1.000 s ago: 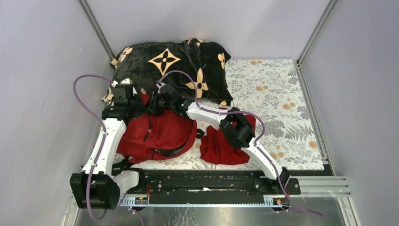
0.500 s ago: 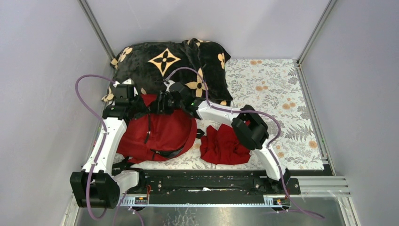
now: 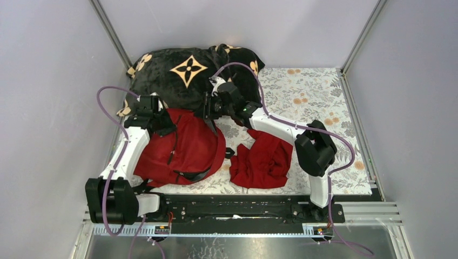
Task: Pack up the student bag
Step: Place the stationery in the student bag, then adjust the student bag at the center of the board.
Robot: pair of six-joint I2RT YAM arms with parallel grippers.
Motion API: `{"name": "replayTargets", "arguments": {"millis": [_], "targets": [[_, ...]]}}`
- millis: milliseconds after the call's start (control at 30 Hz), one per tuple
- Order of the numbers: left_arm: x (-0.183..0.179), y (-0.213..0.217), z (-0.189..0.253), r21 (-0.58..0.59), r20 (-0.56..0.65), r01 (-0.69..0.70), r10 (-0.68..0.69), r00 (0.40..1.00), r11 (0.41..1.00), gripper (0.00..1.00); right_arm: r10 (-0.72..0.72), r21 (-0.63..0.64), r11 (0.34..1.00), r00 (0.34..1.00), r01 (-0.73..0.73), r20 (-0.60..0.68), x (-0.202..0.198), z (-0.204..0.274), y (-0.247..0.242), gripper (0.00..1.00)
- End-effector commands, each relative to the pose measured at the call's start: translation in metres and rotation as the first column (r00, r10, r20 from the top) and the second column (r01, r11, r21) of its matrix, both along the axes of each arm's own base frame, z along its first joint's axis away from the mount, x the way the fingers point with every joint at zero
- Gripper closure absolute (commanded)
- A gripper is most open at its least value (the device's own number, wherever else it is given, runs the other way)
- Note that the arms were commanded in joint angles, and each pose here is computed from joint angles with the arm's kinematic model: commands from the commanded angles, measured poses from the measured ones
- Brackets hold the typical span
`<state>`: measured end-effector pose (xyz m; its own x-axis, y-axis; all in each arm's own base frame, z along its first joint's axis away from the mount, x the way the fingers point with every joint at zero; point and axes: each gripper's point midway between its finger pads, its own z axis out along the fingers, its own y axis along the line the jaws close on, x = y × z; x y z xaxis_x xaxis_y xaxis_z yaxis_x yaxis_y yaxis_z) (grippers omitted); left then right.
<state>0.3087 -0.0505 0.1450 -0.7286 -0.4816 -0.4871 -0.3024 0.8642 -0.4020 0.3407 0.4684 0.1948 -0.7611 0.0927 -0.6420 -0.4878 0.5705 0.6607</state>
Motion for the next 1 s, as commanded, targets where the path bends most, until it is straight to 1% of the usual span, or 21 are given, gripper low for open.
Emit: {"name": "replayTargets", "arguments": {"millis": [0,67,100,167,200,233,267,300,333,367,400,533,600,633,667,700,767,833,900,967], "targets": [[0.024,-0.019,-0.007,-0.095,0.053,0.020,-0.015,0.998,0.995,1.00,-0.002,-0.060,0.998,1.000,0.001,-0.018,-0.006,-0.021,-0.006,0.61],[0.030,-0.008,-0.028,-0.015,0.024,-0.021,0.021,0.999,1.000,1.00,-0.011,-0.085,0.996,1.000,0.010,-0.014,-0.006,-0.031,-0.013,0.61],[0.031,-0.005,-0.037,0.004,-0.004,-0.025,0.025,1.000,1.000,1.00,-0.016,-0.109,0.994,1.000,0.015,-0.009,-0.005,-0.036,-0.018,0.61],[0.032,-0.009,-0.042,0.005,-0.037,-0.003,0.003,0.999,1.000,1.00,-0.020,-0.176,0.984,1.000,0.021,0.008,-0.004,-0.046,-0.030,0.60],[0.033,-0.012,-0.039,0.004,-0.030,0.007,-0.006,1.000,1.000,0.98,-0.026,-0.208,0.978,1.000,0.028,0.012,-0.005,-0.050,-0.037,0.60],[0.034,-0.013,-0.032,0.011,-0.009,-0.004,0.005,1.000,1.000,0.91,-0.033,-0.226,0.974,0.999,0.038,0.025,-0.004,-0.050,-0.043,0.59],[0.035,-0.010,-0.025,0.024,0.022,-0.023,0.023,0.999,0.999,0.80,-0.039,-0.239,0.970,0.998,0.048,0.041,-0.004,-0.049,-0.049,0.58],[0.035,-0.005,-0.017,0.044,0.054,-0.051,0.049,0.997,0.998,0.65,-0.049,-0.253,0.966,0.997,0.062,0.058,-0.004,-0.049,-0.055,0.57],[0.035,0.002,-0.010,0.066,0.078,-0.078,0.073,0.994,0.995,0.52,-0.059,-0.268,0.960,0.995,0.077,0.074,-0.004,-0.049,-0.061,0.57],[0.033,0.008,-0.003,0.090,0.095,-0.100,0.091,0.991,0.991,0.48,-0.066,-0.277,0.957,0.994,0.089,0.091,-0.003,-0.047,-0.066,0.56],[0.031,0.013,0.004,0.110,0.106,-0.115,0.104,0.989,0.987,0.46,-0.064,-0.282,0.955,0.993,0.090,0.100,-0.004,-0.045,-0.069,0.56],[0.008,0.026,0.021,0.154,0.117,-0.160,0.143,0.983,0.975,0.45,0.019,-0.241,0.970,0.994,0.007,0.104,-0.024,-0.037,-0.053,0.54],[-0.002,0.031,0.026,0.164,0.128,-0.180,0.160,0.979,0.970,0.45,0.057,-0.261,0.965,0.991,-0.024,0.120,-0.038,-0.040,-0.037,0.51],[-0.006,0.033,0.026,0.171,0.129,-0.184,0.163,0.978,0.968,0.40,0.067,-0.286,0.958,0.991,-0.032,0.114,-0.045,-0.048,-0.031,0.46],[-0.009,0.035,0.023,0.181,0.124,-0.186,0.166,0.978,0.966,0.32,0.057,-0.301,0.953,0.994,-0.026,0.097,-0.047,-0.053,-0.025,0.43],[-0.011,0.037,0.017,0.192,0.110,-0.187,0.168,0.980,0.963,0.30,0.043,-0.302,0.953,0.997,-0.023,0.062,-0.050,-0.060,-0.021,0.42],[-0.014,0.035,0.008,0.185,0.073,-0.176,0.165,0.984,0.967,0.30,0.054,-0.269,0.962,0.999,-0.053,-0.004,-0.056,-0.068,-0.011,0.42],[-0.013,0.023,0.007,0.133,0.076,-0.128,0.119,0.990,0.983,0.32,0.074,-0.225,0.971,0.996,-0.081,-0.040,-0.065,-0.072,-0.001,0.42],[-0.013,0.011,0.011,0.086,0.102,-0.077,0.068,0.992,0.993,0.33,0.070,-0.241,0.967,0.996,-0.079,-0.048,-0.068,-0.083,0.001,0.41],[-0.016,0.005,0.013,0.065,0.104,-0.048,0.041,0.994,0.997,0.35,0.050,-0.284,0.957,0.997,-0.065,-0.060,-0.066,-0.099,-0.003,0.41]]}}
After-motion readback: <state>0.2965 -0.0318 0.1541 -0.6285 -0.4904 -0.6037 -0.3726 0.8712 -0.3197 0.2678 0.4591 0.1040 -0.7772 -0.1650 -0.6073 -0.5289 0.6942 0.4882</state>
